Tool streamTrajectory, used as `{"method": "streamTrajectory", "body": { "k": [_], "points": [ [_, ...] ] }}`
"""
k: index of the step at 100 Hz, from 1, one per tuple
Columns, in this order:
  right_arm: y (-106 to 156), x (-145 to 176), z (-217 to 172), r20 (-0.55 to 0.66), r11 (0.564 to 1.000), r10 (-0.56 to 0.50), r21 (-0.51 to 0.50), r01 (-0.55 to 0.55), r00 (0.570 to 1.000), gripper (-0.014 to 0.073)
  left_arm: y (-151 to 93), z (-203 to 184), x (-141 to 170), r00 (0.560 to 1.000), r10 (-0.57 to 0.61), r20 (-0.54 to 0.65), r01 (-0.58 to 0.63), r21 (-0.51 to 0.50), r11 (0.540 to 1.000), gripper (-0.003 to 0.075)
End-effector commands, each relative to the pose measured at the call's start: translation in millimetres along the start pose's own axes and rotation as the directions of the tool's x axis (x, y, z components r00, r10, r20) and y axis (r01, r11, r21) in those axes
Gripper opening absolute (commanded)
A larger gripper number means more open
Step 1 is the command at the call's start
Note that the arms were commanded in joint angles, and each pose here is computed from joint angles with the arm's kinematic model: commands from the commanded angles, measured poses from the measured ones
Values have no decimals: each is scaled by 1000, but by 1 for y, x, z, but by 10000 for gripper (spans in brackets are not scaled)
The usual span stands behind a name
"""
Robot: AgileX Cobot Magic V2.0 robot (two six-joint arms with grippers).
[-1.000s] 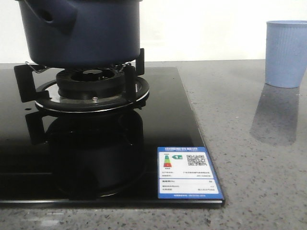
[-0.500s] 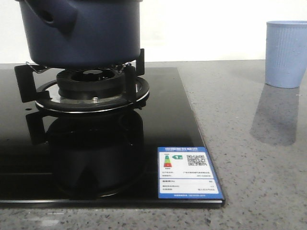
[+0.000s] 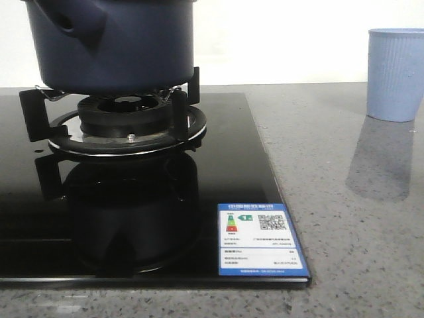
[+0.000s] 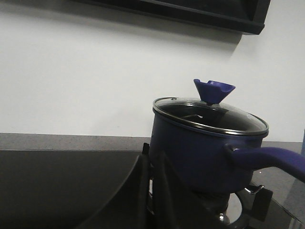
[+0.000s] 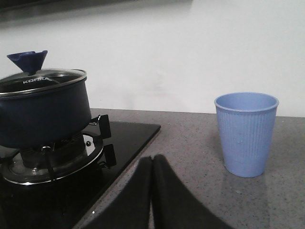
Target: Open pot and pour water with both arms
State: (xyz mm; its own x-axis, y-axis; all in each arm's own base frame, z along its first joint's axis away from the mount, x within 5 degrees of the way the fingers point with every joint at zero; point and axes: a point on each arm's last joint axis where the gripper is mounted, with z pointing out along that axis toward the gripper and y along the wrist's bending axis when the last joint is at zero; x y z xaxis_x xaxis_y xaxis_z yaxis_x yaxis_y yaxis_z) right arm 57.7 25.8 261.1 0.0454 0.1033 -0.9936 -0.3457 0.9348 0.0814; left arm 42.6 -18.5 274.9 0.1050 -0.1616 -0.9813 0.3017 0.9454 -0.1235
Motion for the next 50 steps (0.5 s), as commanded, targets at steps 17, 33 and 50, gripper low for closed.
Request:
{"method": "streamTrajectory", "body": {
  "k": [17, 33, 50],
  "points": [
    [-2, -9, 0, 25, 999, -26, 32, 25, 999, -56, 2, 0, -11, 999, -16, 51, 17, -28, 999, -19],
    [-2, -9, 0, 25, 999, -26, 32, 25, 999, -56, 2, 0, -11, 999, -16, 51, 17, -28, 999, -19],
    [-2, -9, 0, 25, 999, -26, 32, 25, 999, -56, 2, 1, -9, 998, 46, 41, -44, -37, 998, -19]
  ]
}}
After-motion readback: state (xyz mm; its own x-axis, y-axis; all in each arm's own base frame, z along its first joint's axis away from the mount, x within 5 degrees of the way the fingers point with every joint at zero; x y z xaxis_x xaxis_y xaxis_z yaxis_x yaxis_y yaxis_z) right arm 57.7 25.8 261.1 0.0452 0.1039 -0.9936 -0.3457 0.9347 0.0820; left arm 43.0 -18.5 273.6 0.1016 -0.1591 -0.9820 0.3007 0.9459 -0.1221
